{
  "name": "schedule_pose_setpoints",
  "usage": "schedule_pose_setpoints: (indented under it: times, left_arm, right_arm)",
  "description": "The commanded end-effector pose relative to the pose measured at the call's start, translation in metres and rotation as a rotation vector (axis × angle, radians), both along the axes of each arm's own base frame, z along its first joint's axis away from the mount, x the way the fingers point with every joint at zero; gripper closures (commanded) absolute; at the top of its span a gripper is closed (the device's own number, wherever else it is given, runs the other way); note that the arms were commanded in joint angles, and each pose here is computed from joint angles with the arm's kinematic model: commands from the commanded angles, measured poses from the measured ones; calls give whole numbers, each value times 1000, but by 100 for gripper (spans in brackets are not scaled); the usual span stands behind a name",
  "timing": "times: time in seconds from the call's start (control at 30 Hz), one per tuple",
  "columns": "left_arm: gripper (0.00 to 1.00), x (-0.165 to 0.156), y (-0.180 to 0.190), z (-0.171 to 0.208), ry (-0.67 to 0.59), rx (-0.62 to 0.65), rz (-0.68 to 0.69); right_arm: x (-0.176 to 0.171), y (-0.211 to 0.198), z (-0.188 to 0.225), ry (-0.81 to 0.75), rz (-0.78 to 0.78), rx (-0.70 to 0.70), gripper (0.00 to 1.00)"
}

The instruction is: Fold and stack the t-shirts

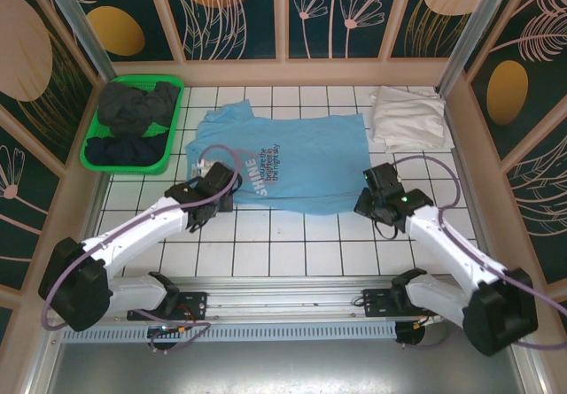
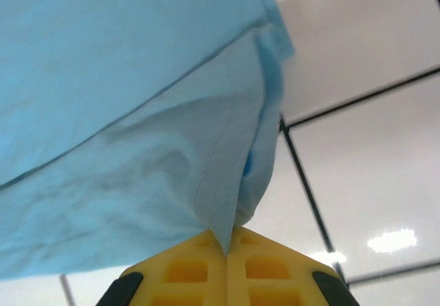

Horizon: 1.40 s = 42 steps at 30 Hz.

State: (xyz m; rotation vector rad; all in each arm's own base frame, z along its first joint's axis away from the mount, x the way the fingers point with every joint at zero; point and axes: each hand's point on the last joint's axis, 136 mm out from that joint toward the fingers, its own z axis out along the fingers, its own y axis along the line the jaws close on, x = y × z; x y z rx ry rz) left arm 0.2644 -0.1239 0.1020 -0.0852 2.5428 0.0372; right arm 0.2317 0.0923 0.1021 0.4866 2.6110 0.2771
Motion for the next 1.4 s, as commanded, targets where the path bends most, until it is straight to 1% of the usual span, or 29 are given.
schedule_pose_setpoints:
  times: [0.0,0.07,0.13,0.27,0.37,0.43,0.53,0.57,0.7,0.8,1.0,1.03,1.07,1.13,1.2,1.27,1.33,1.37]
  left_arm:
    - [100,-33,9,-14,72,-44,61]
    - [100,-35,13,-16,61,-43,68]
    - [100,-23,12,-10,22,-15,66]
    - [100,19,7,5,-48,141,73]
    - [100,54,-2,5,-52,241,72]
    - [100,73,-6,1,-45,277,78]
    - [100,99,-9,-2,-48,277,84]
    - [100,105,-9,-12,-23,293,84]
    - [100,126,-10,-26,6,327,77]
    - [100,137,-13,-34,23,342,72]
    - [100,155,-17,-39,27,346,67]
    - [94,158,-17,-39,26,350,67]
    - [84,159,-14,-39,26,359,73]
    - [66,159,-9,-39,31,373,85]
    - [58,155,0,-37,34,375,96]
    - [42,148,14,-32,30,372,119]
    - [37,136,31,-27,26,359,150]
    - [35,127,38,-26,25,344,160]
  right_arm:
    - [-34,-7,6,46,-83,44,100]
    - [-37,-10,9,20,-88,53,100]
    - [-28,-12,10,-16,-89,34,100]
    - [15,-13,14,-73,-81,-5,100]
    - [51,-14,15,-107,-72,-16,100]
    - [70,-16,13,-113,-76,-31,100]
    - [94,-19,7,-113,-76,-57,100]
    - [100,-19,6,-116,-75,-63,100]
    - [121,-19,-13,-85,-61,-58,100]
    - [131,-22,-27,-45,-58,-73,100]
    - [143,-26,-41,-17,-61,-92,100]
    - [144,-26,-43,-13,-61,-94,97]
    - [145,-26,-45,-4,-57,-97,91]
    - [148,-30,-44,3,-70,-120,81]
    - [150,-32,-35,-6,-68,-139,70]
    - [152,-38,-18,-31,-83,-171,62]
    - [150,-39,0,-69,-83,-187,59]
    - [146,-34,8,-99,-68,-173,57]
